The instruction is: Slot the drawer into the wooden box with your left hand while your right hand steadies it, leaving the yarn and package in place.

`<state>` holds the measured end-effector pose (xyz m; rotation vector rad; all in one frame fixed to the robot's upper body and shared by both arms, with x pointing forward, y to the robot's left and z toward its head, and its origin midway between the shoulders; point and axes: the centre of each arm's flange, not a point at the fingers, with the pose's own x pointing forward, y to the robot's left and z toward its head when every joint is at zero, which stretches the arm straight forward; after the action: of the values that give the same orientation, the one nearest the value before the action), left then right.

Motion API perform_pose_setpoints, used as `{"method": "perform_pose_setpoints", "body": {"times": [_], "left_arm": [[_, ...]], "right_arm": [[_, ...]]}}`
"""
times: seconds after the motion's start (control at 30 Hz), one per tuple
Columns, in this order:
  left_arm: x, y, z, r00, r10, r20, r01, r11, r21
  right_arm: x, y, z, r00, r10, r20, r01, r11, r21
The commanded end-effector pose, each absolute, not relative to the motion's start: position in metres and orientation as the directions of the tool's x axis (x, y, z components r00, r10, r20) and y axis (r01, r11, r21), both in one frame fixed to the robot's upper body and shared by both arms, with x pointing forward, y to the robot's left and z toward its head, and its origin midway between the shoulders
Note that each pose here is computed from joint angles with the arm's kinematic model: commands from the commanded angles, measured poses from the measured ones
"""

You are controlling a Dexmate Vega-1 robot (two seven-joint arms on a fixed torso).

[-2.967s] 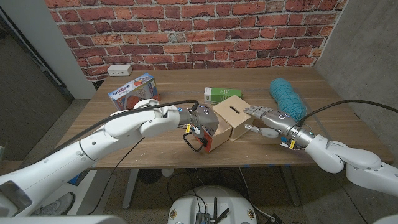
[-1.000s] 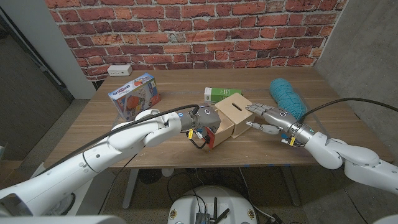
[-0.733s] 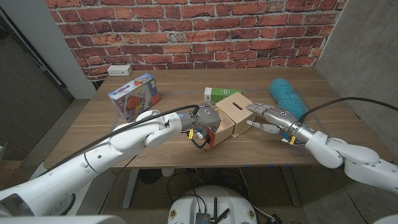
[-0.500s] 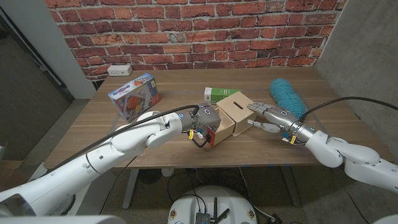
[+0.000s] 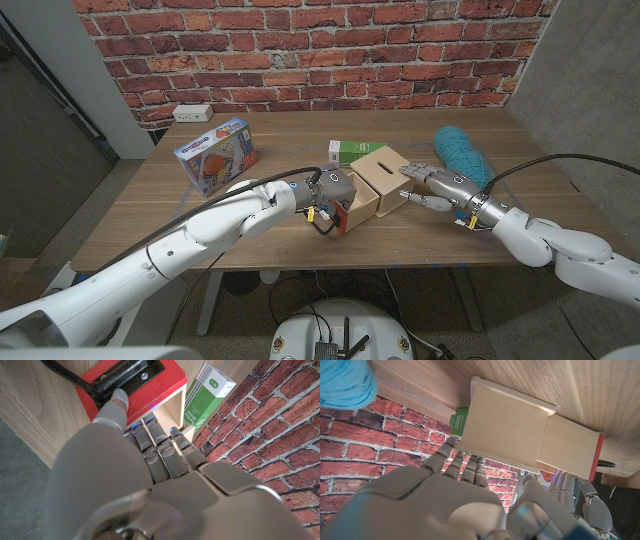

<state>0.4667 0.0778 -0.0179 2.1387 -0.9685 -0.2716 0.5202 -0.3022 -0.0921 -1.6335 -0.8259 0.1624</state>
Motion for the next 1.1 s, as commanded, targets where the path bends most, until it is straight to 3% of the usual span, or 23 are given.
{"method": "perform_pose_setpoints", "body": {"times": [0.03,1.1], "left_arm": [[0.471,0.073,-0.012,0.693,-0.712,0.115,-0.548,-0.416,0.726],[0.461,0.071,-0.012,0.618,-0.767,0.172,-0.66,-0.387,0.644]], "right_arm": [[0.521,-0.299,-0.09,0.712,0.63,0.312,0.422,-0.027,-0.906],[0.527,-0.298,-0.086,0.713,0.63,0.306,0.417,-0.031,-0.908]]}}
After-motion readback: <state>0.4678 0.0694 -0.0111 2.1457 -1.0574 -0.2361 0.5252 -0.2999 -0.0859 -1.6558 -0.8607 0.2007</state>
